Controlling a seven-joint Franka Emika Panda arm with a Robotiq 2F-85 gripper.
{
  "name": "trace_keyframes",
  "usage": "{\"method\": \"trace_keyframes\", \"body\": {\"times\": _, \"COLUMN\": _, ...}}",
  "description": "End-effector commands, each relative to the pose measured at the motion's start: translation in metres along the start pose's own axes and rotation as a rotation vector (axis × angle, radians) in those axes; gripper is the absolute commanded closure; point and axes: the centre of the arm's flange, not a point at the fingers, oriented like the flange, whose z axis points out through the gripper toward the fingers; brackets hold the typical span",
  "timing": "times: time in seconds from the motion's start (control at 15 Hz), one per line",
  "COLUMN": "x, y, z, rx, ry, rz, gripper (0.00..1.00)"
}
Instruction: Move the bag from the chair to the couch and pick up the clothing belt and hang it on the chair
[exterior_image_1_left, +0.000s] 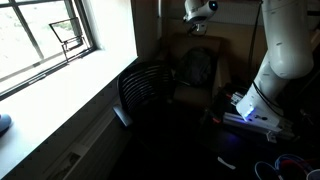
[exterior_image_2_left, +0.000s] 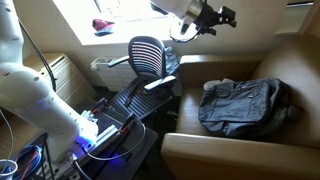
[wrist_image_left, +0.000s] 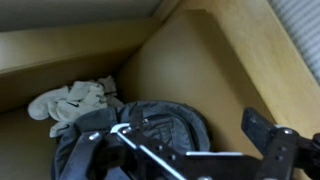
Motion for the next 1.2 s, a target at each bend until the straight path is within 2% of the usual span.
{"method": "trace_keyframes", "body": {"times": 0.0, "x": 0.012, "y": 0.039, "z": -0.064, "rx": -0.120, "ry": -0.143, "rz": -0.060, "gripper": 0.00}}
{"method": "trace_keyframes", "body": {"times": 0.07, "x": 0.006, "y": 0.044, "z": -0.069, "rx": -0.107, "ry": -0.181, "rz": -0.120, "gripper": 0.00}}
{"method": "trace_keyframes", "body": {"times": 0.13, "x": -0.027, "y": 0.021, "z": -0.037, "rx": -0.072, "ry": -0.109, "rz": -0.068, "gripper": 0.00}}
{"method": "trace_keyframes", "body": {"times": 0.27, "x": -0.035, "y": 0.027, "z": -0.053, "rx": -0.087, "ry": -0.146, "rz": -0.109, "gripper": 0.00}}
{"method": "trace_keyframes", "body": {"times": 0.33, "x": -0.031, "y": 0.029, "z": -0.045, "rx": -0.107, "ry": -0.105, "rz": -0.112, "gripper": 0.00}}
{"method": "trace_keyframes", "body": {"times": 0.4, "x": -0.026, "y": 0.041, "z": -0.046, "rx": -0.179, "ry": -0.132, "rz": -0.118, "gripper": 0.00}}
{"method": "trace_keyframes", "body": {"times": 0.47, "x": -0.025, "y": 0.066, "z": -0.058, "rx": -0.246, "ry": -0.197, "rz": -0.143, "gripper": 0.00}}
{"method": "trace_keyframes", "body": {"times": 0.73, "x": -0.043, "y": 0.129, "z": -0.094, "rx": -0.397, "ry": -0.309, "rz": -0.178, "gripper": 0.00}}
{"method": "trace_keyframes", "body": {"times": 1.0, "x": -0.058, "y": 0.167, "z": -0.126, "rx": -0.555, "ry": -0.418, "rz": -0.240, "gripper": 0.00}}
{"method": "trace_keyframes", "body": {"times": 1.13, "x": -0.061, "y": 0.172, "z": -0.139, "rx": -0.611, "ry": -0.487, "rz": -0.300, "gripper": 0.00}}
